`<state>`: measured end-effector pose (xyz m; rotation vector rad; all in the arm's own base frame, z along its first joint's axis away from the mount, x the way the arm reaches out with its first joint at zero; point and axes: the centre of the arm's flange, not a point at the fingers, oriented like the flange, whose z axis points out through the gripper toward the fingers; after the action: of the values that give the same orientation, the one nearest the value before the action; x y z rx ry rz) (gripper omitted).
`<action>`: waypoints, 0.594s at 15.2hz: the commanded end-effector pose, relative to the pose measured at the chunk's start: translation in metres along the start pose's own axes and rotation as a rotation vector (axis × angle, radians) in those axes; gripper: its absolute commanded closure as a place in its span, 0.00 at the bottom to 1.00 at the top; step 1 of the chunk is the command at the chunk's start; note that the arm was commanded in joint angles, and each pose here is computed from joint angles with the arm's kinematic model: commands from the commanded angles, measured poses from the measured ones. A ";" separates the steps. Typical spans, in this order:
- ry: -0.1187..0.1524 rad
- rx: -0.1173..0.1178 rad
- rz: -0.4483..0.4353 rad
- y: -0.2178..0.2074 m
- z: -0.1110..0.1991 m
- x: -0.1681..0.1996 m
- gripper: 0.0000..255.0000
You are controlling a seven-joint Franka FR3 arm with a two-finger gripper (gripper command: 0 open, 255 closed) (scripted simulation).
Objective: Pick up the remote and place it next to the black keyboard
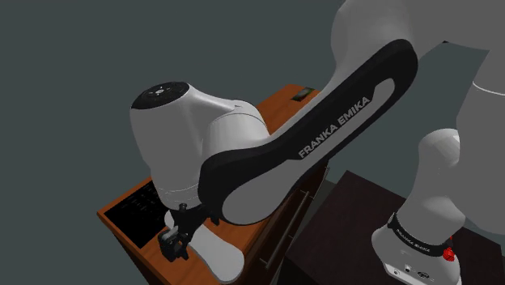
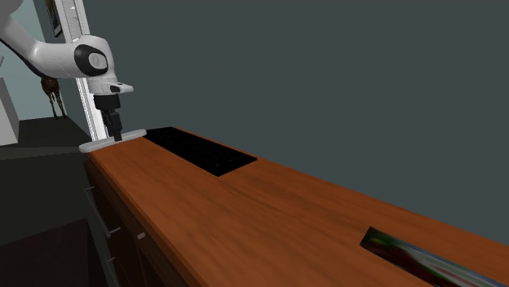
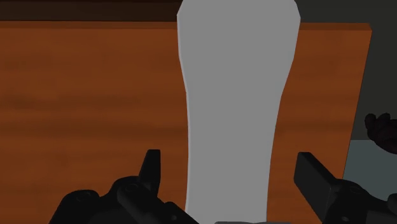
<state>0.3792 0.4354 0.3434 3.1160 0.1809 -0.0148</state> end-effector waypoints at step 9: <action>0.000 0.000 0.000 0.000 -0.050 0.000 0.00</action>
<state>0.3798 0.4368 0.3918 3.1164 0.1809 -0.0139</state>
